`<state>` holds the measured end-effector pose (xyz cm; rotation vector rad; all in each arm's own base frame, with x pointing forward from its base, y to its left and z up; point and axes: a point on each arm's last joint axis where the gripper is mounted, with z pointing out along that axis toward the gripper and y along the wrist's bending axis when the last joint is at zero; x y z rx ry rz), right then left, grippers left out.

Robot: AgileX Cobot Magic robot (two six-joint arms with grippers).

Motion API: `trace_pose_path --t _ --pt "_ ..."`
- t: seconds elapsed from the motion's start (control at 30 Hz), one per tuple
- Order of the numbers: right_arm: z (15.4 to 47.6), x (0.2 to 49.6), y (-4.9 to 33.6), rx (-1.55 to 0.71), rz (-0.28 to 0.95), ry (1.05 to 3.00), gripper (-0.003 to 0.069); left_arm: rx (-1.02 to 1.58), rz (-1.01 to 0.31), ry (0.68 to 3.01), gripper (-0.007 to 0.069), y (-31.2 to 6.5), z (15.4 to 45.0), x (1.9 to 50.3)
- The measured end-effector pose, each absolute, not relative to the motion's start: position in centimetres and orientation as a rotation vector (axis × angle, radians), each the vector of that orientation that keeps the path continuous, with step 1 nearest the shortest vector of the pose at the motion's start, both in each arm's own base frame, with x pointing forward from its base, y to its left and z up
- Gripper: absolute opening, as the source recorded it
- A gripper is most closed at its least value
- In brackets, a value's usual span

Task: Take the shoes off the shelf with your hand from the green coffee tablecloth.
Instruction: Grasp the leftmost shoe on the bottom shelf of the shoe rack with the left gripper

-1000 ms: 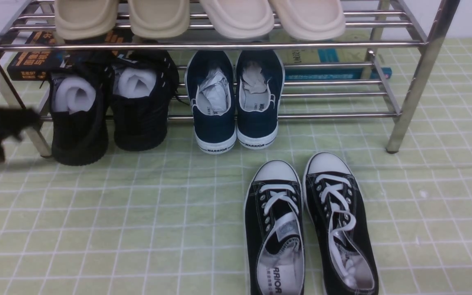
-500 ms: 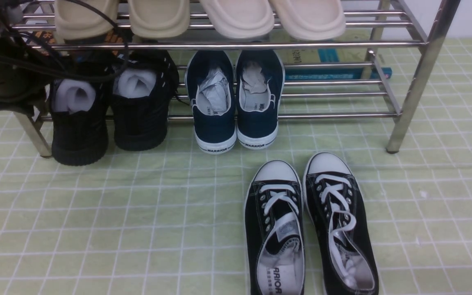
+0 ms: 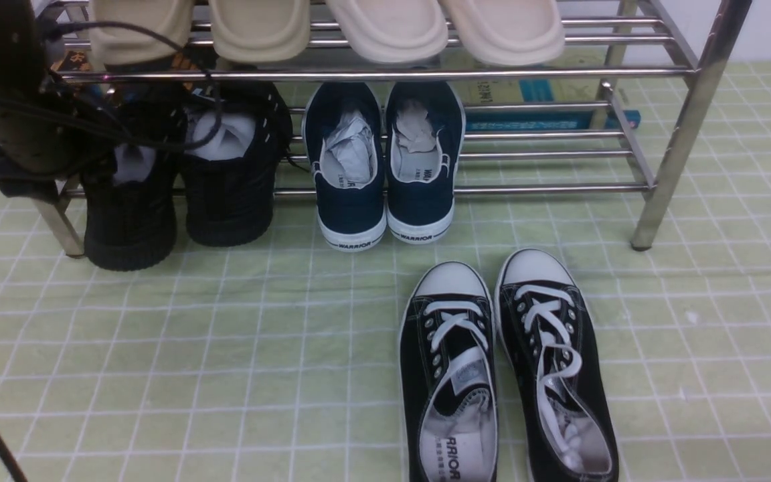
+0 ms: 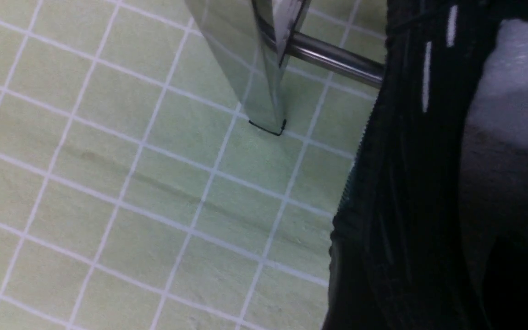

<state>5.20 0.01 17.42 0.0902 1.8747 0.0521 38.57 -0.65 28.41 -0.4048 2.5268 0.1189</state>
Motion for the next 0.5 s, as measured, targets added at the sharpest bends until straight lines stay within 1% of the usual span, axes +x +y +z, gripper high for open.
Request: trace_pose_path --t 0.1,0.17,0.23,0.3,0.37,0.4,0.43,0.5 --pt "17.4 5.2 0.0 0.09 0.052 1.875 0.0237 -0.39 0.135 2.536 0.0407 -0.6 27.5 39.1" --pt "17.4 5.2 0.0 0.09 0.052 1.875 0.0237 -0.387 0.132 2.537 0.0388 -0.7 27.1 39.4" --pt "17.4 5.2 0.0 0.09 0.052 1.875 0.0237 -0.383 0.13 2.537 0.0328 -0.7 26.8 39.6" --pt "17.4 5.2 0.0 0.09 0.052 1.875 0.0237 -0.383 0.126 2.536 0.0244 -0.7 26.7 39.7" --pt "17.4 5.2 0.0 0.09 0.052 1.875 0.0237 -0.385 0.123 2.536 0.0141 -0.7 26.7 39.7" --pt "17.4 5.2 0.0 0.089 0.051 1.875 0.0237 -0.391 0.118 2.54 0.0075 -0.8 26.7 39.6" --pt "17.4 5.2 0.0 0.089 0.051 1.875 0.0237 -0.397 0.113 2.544 0.0045 -0.8 26.7 39.6" --pt "17.4 5.2 0.0 0.089 0.051 1.875 0.0237 -0.409 0.1 2.549 0.0013 -0.8 27.2 39.2"
